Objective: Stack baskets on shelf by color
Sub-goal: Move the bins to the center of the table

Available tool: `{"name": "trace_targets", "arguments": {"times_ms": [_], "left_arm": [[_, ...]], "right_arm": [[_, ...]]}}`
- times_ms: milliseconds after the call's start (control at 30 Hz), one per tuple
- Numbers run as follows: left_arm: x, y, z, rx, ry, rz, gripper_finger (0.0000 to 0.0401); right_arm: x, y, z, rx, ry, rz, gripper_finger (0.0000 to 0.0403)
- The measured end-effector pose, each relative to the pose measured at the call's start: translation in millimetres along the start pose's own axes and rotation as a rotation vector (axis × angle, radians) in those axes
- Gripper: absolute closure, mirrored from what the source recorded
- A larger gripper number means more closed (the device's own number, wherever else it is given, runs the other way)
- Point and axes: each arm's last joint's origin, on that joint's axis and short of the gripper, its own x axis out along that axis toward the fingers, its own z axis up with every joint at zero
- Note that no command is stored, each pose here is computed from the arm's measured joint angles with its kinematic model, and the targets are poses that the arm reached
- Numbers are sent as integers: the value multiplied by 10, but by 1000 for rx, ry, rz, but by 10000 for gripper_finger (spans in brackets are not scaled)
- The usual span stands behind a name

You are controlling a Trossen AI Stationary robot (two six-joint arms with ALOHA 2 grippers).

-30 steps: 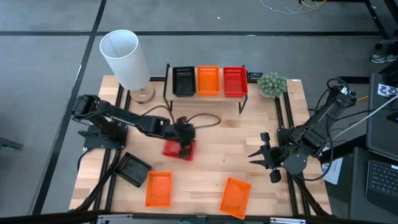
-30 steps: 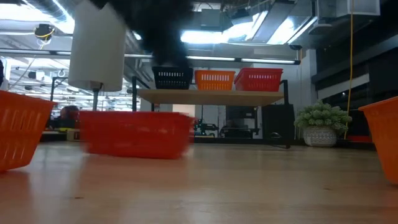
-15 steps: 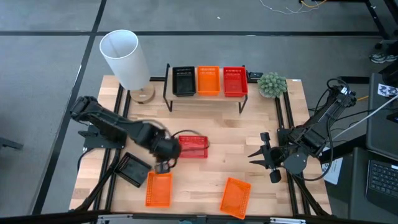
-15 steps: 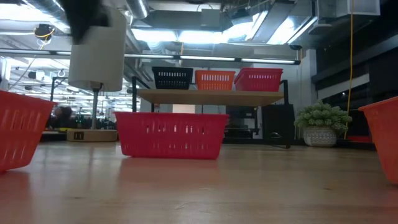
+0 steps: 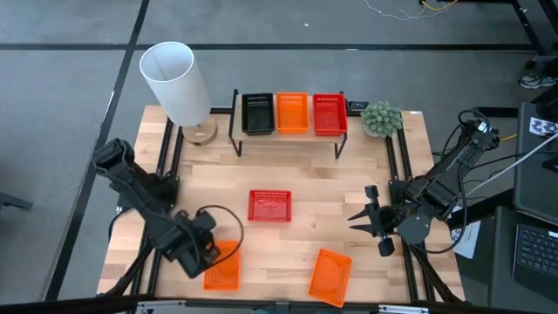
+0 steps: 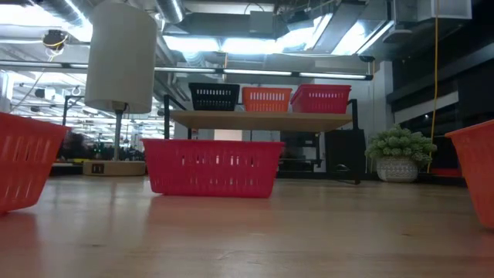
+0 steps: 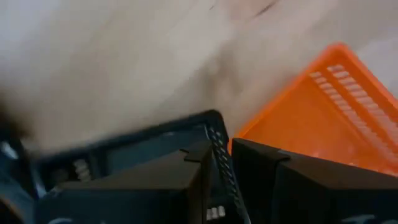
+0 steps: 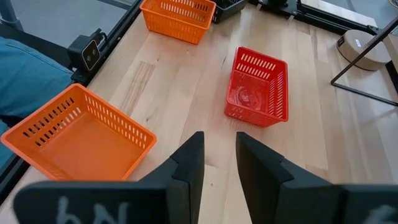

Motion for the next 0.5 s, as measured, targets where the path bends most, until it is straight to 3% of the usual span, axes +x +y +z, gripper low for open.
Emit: {"name": "trace_targets", "arguments": {"times_ms": [133,200,333,500], "left_arm": [[106,123,-183,-218,-3,45,346],[184,176,-248,-314,58,85,346],[393,164,-241,-334,155,54,346],[621,203,-71,-344,52,25,346]], "right_arm": [[0,0,0,0,0,0,312],[0,0,0,0,0,0,311],[0,0,0,0,0,0,311],[0,0,0,-1,0,0,311]]}}
